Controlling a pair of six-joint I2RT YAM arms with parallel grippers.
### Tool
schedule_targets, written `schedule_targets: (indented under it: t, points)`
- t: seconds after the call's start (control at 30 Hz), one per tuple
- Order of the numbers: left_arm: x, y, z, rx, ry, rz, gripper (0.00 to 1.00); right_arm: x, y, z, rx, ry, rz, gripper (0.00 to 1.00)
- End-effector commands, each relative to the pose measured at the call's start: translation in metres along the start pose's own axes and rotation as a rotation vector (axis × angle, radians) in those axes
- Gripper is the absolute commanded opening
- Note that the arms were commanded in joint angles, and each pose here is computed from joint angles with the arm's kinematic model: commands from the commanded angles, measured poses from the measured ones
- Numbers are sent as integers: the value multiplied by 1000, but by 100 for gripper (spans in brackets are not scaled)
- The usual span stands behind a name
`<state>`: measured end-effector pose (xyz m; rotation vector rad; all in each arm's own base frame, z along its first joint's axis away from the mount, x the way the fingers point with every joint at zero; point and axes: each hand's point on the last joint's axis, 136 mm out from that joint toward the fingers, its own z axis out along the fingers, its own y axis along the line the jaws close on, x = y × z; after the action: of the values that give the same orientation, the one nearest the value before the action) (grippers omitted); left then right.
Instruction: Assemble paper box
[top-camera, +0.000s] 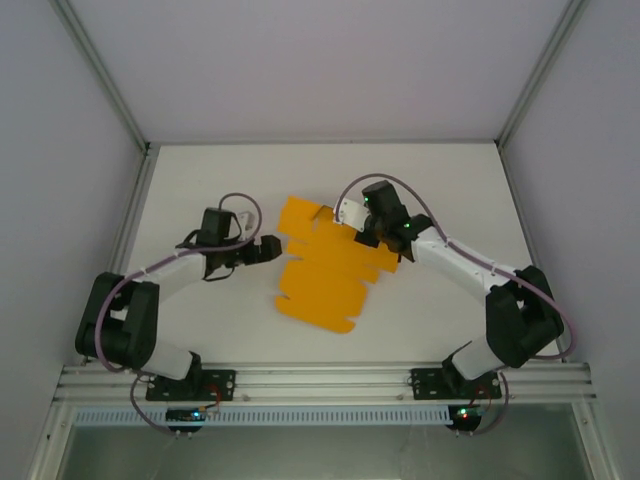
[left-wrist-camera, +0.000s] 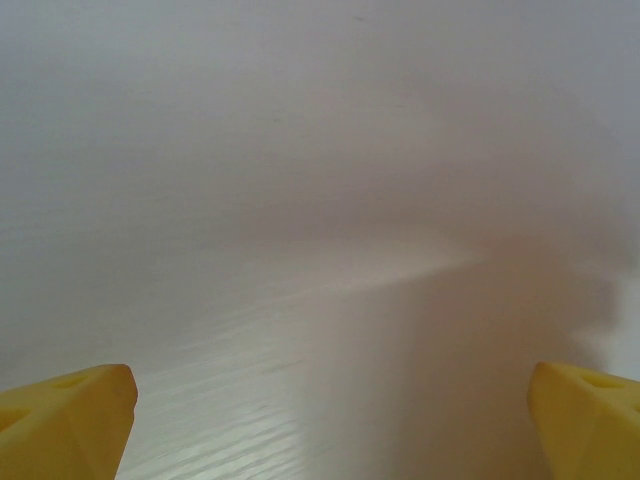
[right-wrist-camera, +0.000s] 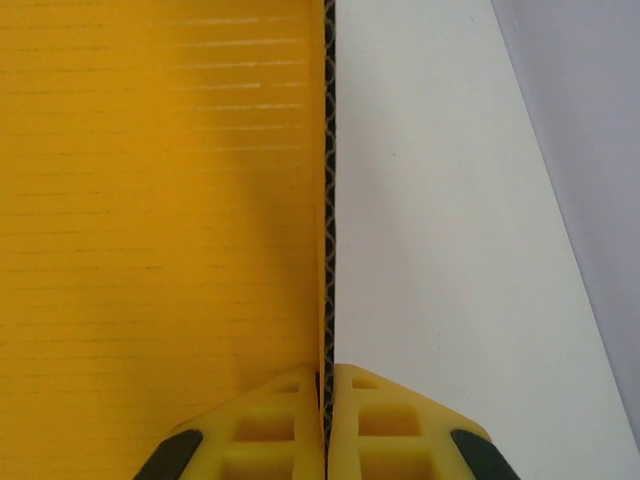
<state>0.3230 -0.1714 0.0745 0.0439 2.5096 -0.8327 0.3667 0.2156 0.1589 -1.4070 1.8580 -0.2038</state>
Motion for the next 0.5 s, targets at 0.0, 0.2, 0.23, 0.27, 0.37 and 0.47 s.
schedule_targets:
  t: [0.0, 0.2, 0.23, 0.27, 0.37, 0.47]
  points:
    - [-8, -14, 6, 58, -14, 77, 100, -11, -7, -11, 18, -40, 41, 0]
    - [-10, -54, 6, 244, -18, 137, 100, -13, -9, -11, 32, -53, 73, 0]
    - [-11, -59, 4, 272, -21, 140, 100, -12, -9, -10, 34, -53, 80, 0]
    - [-12, -64, 3, 298, -22, 141, 100, -13, -10, -9, 42, -57, 88, 0]
    - [-11, -75, 1, 366, -21, 150, 100, -15, -8, -7, 52, -67, 103, 0]
    - [-10, -82, 2, 394, -20, 155, 100, -18, -3, -5, 53, -77, 108, 0]
